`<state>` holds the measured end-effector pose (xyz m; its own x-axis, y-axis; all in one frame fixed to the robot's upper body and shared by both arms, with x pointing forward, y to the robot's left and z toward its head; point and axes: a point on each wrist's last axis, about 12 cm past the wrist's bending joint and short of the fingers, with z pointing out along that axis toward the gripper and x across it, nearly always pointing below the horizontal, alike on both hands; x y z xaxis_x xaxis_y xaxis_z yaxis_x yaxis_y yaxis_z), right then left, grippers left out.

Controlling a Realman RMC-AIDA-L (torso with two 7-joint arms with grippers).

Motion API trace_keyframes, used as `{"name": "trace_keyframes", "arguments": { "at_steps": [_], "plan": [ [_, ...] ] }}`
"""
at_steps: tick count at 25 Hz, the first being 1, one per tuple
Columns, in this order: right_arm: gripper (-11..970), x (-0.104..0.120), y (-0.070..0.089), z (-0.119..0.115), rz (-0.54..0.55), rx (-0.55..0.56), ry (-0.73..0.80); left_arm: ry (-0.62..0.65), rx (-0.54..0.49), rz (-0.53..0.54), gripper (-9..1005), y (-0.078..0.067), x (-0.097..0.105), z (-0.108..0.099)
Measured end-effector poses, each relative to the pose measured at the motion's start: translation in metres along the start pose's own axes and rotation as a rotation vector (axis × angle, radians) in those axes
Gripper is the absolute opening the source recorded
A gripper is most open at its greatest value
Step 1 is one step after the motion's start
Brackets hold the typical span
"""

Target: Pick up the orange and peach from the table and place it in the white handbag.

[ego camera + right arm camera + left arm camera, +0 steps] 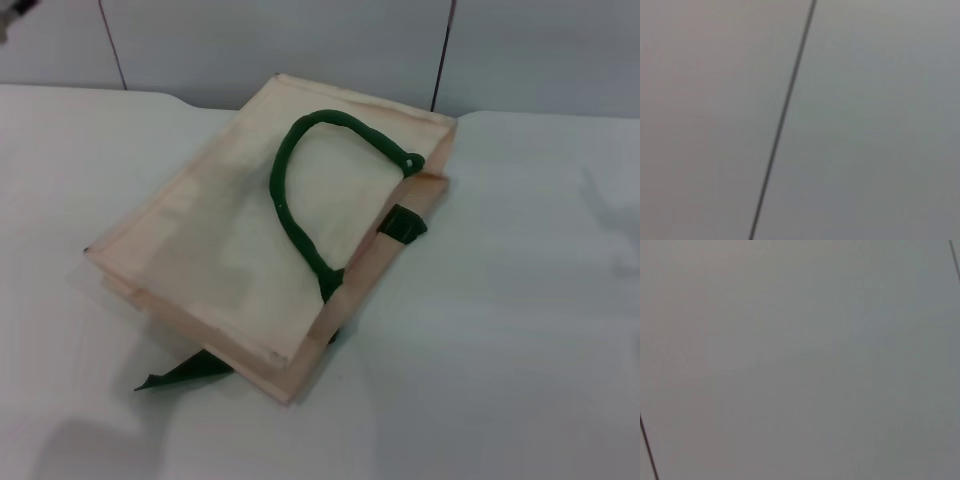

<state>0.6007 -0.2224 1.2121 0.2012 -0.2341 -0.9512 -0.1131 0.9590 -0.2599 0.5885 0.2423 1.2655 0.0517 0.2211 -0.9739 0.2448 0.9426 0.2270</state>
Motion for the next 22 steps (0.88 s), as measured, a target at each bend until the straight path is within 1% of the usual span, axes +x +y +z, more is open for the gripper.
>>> {"name": "trace_keyframes", "arguments": {
  "at_steps": [3, 6, 8, 10, 12, 19, 20, 22],
  "plan": [
    [879, 0.008, 0.005, -0.015, 0.009, 0.056, -0.022, -0.033, -0.022, -0.007, 529, -0.004, 0.016, -0.002],
    [879, 0.016, 0.012, -0.026, 0.023, 0.050, -0.007, -0.056, -0.045, -0.014, 530, -0.008, 0.032, -0.011],
    [879, 0.021, 0.010, -0.032, 0.061, 0.053, 0.008, -0.046, -0.053, -0.024, 530, -0.009, 0.042, -0.017],
    [879, 0.023, 0.007, -0.039, 0.115, 0.063, 0.013, -0.032, -0.053, -0.031, 530, -0.010, 0.047, -0.020],
    [879, 0.025, 0.004, -0.045, 0.142, 0.072, 0.017, -0.012, -0.051, -0.037, 530, -0.012, 0.054, -0.025],
    [879, 0.036, -0.002, -0.061, 0.165, 0.071, 0.073, 0.029, -0.051, -0.047, 529, -0.016, 0.068, -0.038],
    [879, 0.041, -0.002, -0.064, 0.180, 0.070, 0.091, 0.045, -0.045, -0.048, 529, -0.019, 0.073, -0.041],
    [879, 0.041, -0.002, -0.064, 0.180, 0.070, 0.091, 0.045, -0.045, -0.048, 529, -0.019, 0.073, -0.041]
  ]
}}
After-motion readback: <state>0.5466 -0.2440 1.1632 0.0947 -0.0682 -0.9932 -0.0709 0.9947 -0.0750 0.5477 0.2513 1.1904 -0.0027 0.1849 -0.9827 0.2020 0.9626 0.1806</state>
